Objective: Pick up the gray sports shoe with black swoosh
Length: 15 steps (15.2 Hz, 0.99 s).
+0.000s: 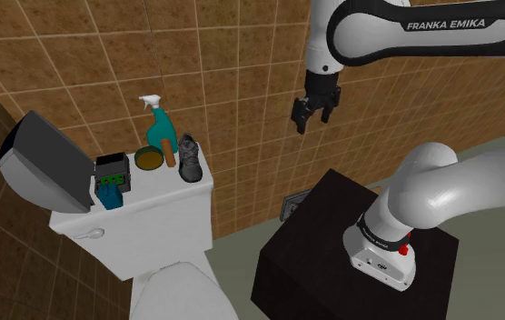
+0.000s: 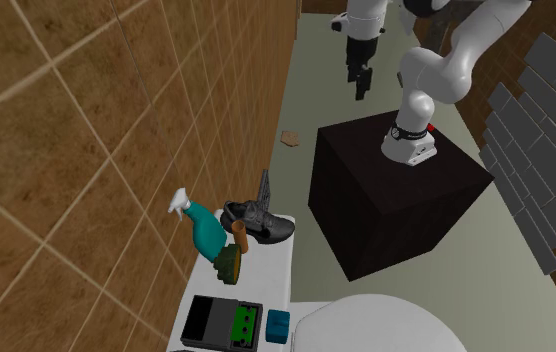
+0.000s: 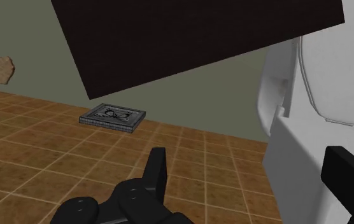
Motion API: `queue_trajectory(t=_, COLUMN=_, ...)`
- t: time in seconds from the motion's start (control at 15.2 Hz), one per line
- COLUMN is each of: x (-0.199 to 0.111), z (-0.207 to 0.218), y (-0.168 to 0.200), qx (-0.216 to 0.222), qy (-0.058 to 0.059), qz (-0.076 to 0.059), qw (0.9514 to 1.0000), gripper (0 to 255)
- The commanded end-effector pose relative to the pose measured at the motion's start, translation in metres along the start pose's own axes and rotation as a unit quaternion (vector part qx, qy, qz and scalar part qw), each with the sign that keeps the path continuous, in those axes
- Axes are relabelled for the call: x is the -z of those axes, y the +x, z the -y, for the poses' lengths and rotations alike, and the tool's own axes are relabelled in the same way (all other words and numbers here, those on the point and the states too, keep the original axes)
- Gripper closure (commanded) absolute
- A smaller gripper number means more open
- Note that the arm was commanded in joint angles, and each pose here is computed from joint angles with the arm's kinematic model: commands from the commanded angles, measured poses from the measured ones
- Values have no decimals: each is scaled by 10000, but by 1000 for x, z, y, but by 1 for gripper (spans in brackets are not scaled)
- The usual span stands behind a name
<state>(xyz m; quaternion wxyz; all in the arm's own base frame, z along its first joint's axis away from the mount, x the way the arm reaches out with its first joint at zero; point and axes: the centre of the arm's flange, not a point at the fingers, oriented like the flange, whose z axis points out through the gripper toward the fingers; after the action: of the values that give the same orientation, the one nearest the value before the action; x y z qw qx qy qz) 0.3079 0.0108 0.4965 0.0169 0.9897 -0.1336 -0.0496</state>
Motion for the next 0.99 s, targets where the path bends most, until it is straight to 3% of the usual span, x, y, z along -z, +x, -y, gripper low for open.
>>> queue_trajectory(t=0.0, x=-13, z=18, y=9, qx=-101, qy=48, qz=-158, qw=9998, gripper=0)
queue_trajectory(t=0.46, x=-59, z=77, y=45, qx=-421, qy=175, qz=-649, qw=9968, gripper=0)
queue_trajectory(t=0.92, x=-99, z=136, y=89, qx=-740, qy=301, qz=-1139, qw=9903, gripper=0)
